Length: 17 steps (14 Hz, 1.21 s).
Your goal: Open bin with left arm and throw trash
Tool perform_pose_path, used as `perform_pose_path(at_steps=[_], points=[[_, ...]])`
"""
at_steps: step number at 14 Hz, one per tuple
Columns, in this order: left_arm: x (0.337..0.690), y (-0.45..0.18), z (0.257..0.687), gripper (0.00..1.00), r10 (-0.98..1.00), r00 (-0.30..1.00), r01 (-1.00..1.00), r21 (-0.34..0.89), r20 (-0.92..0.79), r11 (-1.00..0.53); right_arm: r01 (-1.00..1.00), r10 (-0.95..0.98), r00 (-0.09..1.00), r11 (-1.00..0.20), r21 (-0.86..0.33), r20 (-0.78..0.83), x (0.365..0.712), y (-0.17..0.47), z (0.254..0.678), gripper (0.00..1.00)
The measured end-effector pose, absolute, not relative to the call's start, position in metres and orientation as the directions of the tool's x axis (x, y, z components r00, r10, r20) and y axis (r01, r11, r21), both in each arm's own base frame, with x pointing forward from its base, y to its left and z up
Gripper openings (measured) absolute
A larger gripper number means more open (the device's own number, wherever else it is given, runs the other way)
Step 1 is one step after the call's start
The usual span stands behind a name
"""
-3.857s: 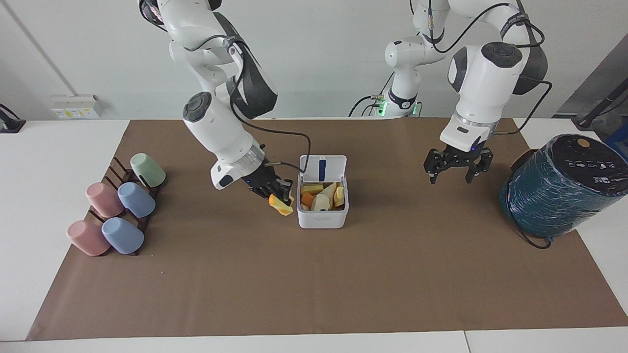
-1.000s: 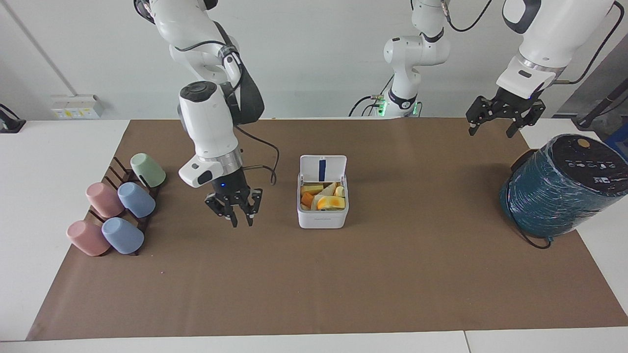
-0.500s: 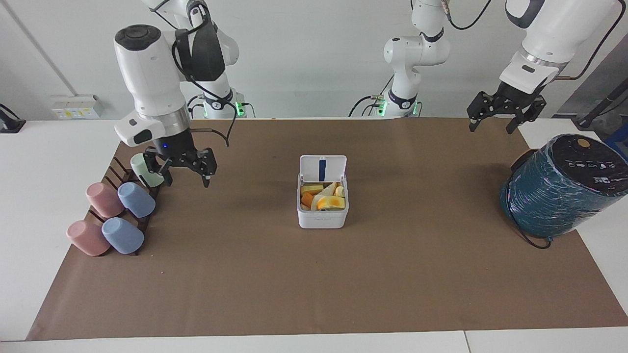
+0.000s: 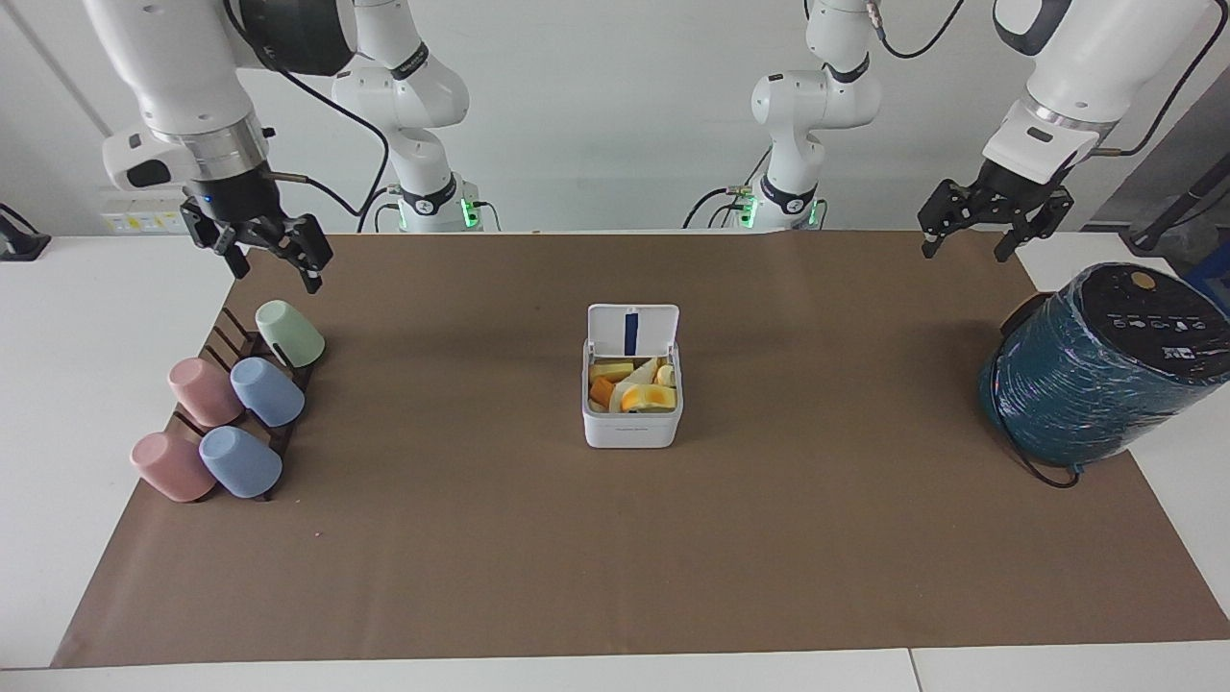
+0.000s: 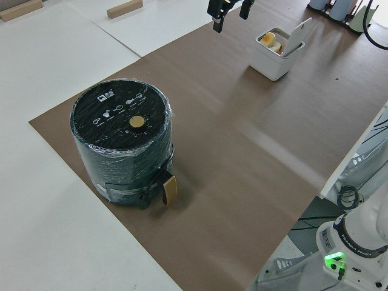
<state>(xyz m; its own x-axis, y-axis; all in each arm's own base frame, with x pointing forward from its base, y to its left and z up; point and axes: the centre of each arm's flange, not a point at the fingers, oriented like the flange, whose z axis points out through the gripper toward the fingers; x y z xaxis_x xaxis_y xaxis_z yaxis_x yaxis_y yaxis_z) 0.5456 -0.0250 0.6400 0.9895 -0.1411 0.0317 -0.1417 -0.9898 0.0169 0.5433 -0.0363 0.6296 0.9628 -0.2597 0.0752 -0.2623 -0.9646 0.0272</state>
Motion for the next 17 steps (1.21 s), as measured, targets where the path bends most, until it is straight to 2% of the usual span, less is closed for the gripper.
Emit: perform_pose_path(at_steps=[3, 17], points=[[0.546, -0.025, 0.64, 1.0, -0.141, 0.989, -0.142, 0.017, 0.031, -0.99, -0.26, -0.259, 0.965, -0.965, 0.02, 0.038, 0.532, -0.061, 0.638, 1.0], [0.545, -0.025, 0.64, 1.0, -0.141, 0.99, -0.142, 0.017, 0.03, -0.99, -0.174, -0.175, 0.984, -0.984, 0.04, -0.027, 0.533, -0.018, 0.627, 1.0]])
